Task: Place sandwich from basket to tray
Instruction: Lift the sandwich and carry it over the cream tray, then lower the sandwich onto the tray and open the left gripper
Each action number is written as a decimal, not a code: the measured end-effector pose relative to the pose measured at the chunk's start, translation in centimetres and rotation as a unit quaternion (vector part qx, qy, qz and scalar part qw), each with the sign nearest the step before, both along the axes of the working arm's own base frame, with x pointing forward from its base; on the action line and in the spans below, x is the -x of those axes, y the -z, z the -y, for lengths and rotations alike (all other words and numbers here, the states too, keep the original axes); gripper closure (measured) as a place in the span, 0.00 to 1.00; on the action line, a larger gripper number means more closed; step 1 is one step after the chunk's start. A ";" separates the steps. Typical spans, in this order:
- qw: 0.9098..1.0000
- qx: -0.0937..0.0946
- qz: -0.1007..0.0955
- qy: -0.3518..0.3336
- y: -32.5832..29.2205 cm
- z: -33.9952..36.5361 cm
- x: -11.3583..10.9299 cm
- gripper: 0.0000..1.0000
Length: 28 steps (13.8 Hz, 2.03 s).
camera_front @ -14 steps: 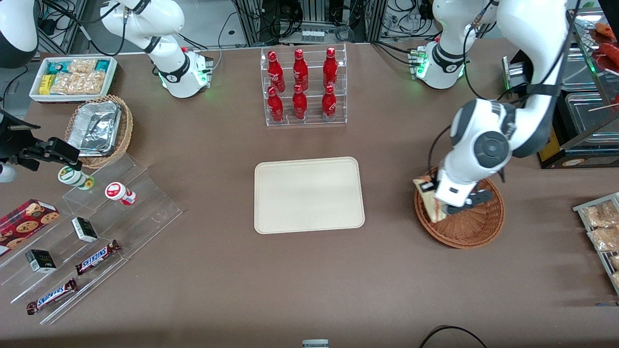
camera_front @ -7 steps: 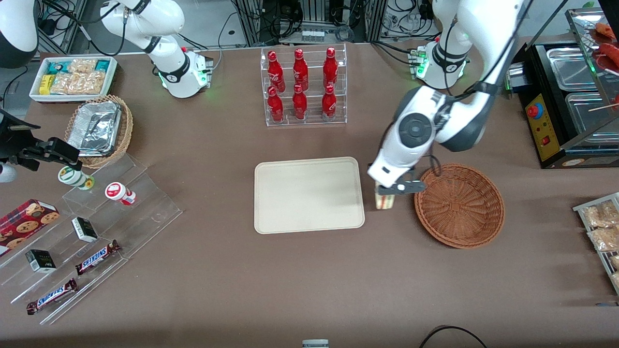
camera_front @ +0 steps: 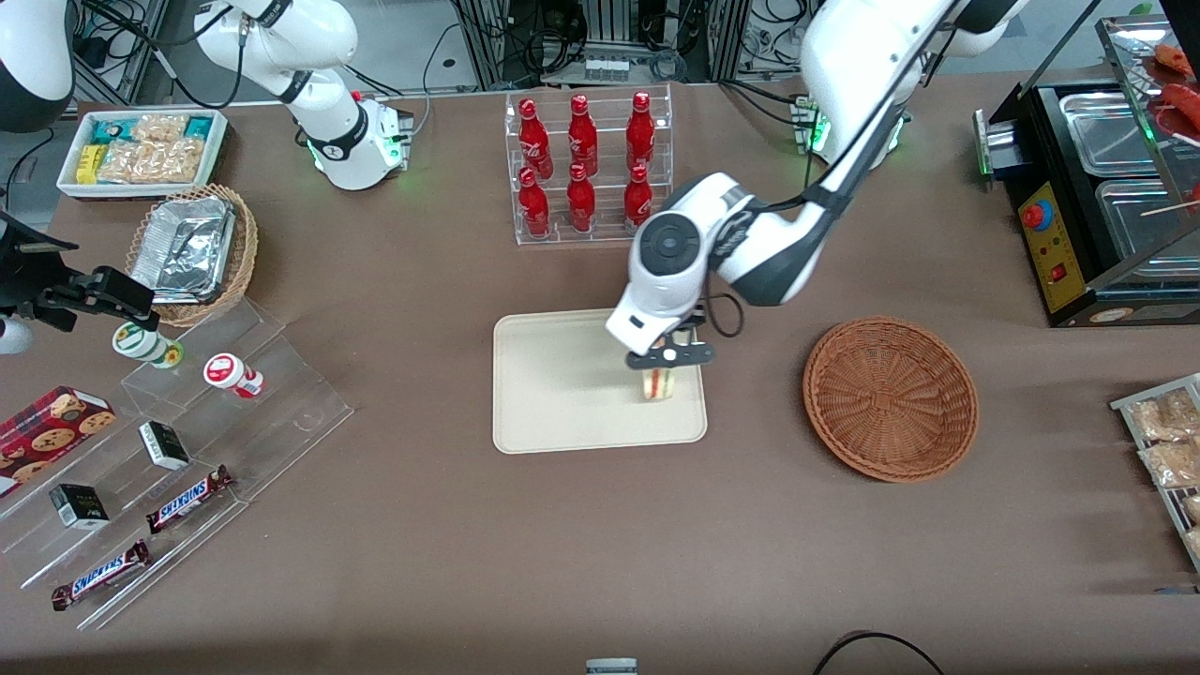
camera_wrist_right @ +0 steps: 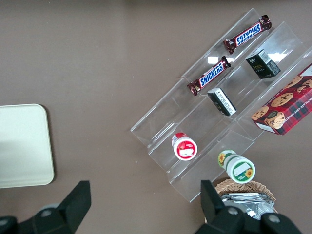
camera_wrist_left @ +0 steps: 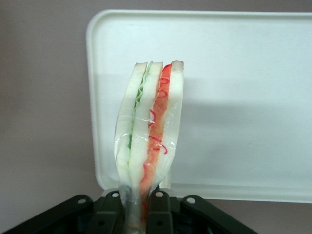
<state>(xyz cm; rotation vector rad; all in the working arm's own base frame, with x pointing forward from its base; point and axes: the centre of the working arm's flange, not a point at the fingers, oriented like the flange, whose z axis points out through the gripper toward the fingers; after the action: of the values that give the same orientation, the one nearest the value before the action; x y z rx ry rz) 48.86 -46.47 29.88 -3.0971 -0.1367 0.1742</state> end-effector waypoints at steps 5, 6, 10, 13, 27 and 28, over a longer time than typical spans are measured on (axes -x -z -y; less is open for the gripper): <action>1.000 0.007 -0.009 -0.008 2.0 5.7 0.0 0.85; 1.000 0.006 -0.013 -0.008 2.6 6.5 0.1 0.85; 0.999 -0.006 -0.031 -0.016 4.2 7.8 -0.7 0.85; 0.999 -0.008 -0.027 -0.025 4.3 7.4 -2.0 0.85; 0.998 -0.016 -0.027 -0.063 5.7 7.1 -2.5 0.85; 0.997 -0.015 -0.026 -0.065 5.8 7.1 -2.5 0.78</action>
<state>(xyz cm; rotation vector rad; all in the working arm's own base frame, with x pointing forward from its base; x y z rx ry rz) 51.40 -53.60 24.06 -3.0506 -0.3363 0.2543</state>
